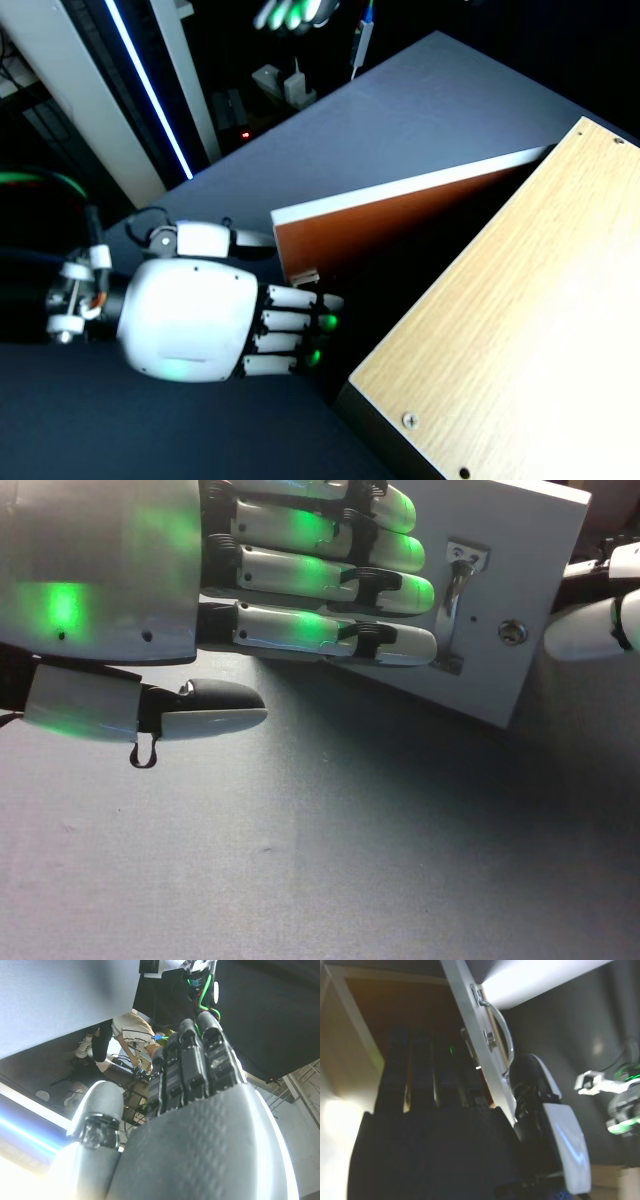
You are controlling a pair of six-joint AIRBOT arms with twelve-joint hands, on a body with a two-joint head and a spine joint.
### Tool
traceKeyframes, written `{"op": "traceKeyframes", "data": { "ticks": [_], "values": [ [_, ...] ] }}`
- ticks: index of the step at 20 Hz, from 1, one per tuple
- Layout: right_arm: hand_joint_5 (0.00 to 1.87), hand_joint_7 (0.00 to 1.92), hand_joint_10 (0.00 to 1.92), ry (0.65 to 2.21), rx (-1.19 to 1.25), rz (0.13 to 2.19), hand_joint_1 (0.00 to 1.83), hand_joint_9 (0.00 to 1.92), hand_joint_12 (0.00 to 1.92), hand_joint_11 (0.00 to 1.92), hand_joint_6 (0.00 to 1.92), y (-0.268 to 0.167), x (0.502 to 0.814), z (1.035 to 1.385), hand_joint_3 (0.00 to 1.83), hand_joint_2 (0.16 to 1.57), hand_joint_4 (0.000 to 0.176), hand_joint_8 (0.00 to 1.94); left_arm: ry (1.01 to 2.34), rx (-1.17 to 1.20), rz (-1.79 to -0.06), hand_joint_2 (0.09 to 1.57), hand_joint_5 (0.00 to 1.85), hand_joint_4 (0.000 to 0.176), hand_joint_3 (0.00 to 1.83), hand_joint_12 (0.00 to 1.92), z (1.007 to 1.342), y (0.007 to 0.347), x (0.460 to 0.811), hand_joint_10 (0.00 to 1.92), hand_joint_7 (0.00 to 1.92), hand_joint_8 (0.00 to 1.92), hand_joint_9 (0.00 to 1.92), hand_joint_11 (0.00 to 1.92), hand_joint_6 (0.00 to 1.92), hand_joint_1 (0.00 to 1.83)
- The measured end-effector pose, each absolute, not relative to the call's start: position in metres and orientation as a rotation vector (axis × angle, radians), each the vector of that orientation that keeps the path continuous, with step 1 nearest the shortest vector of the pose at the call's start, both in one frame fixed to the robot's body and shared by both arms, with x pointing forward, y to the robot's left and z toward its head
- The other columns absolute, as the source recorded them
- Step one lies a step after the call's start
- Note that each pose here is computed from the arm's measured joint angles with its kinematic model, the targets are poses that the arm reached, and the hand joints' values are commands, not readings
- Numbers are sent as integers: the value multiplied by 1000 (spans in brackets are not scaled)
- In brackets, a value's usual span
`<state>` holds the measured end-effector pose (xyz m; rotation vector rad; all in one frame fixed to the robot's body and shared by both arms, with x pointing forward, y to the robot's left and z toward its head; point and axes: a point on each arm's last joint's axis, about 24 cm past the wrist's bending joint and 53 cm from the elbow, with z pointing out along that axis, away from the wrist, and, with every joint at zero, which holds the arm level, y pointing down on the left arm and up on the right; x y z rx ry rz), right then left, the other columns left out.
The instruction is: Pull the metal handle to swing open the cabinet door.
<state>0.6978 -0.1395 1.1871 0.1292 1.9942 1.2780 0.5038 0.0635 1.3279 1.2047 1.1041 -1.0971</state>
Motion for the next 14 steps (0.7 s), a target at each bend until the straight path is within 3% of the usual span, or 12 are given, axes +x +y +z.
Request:
{"op": "traceKeyframes", "data": {
  "ticks": [8, 14],
  "values": [
    [104, 145, 0, 1934, -168, 1288, 0, 142, 449, 0, 1, -116, 672, 1197, 1, 1525, 0, 0, 1104, 1204, -1097, 1571, 160, 0, 212, 545, 1328, 63, 504, 3, 210, 1, 214, 0, 1, 0],
    [112, 153, 2, 1918, -258, 1323, 0, 145, 455, 0, 3, -107, 657, 1200, 0, 1522, 0, 2, 1104, 1205, -1097, 1570, 162, 0, 218, 535, 1328, 63, 504, 1, 208, 0, 205, 0, 0, 0]
  ]
}}
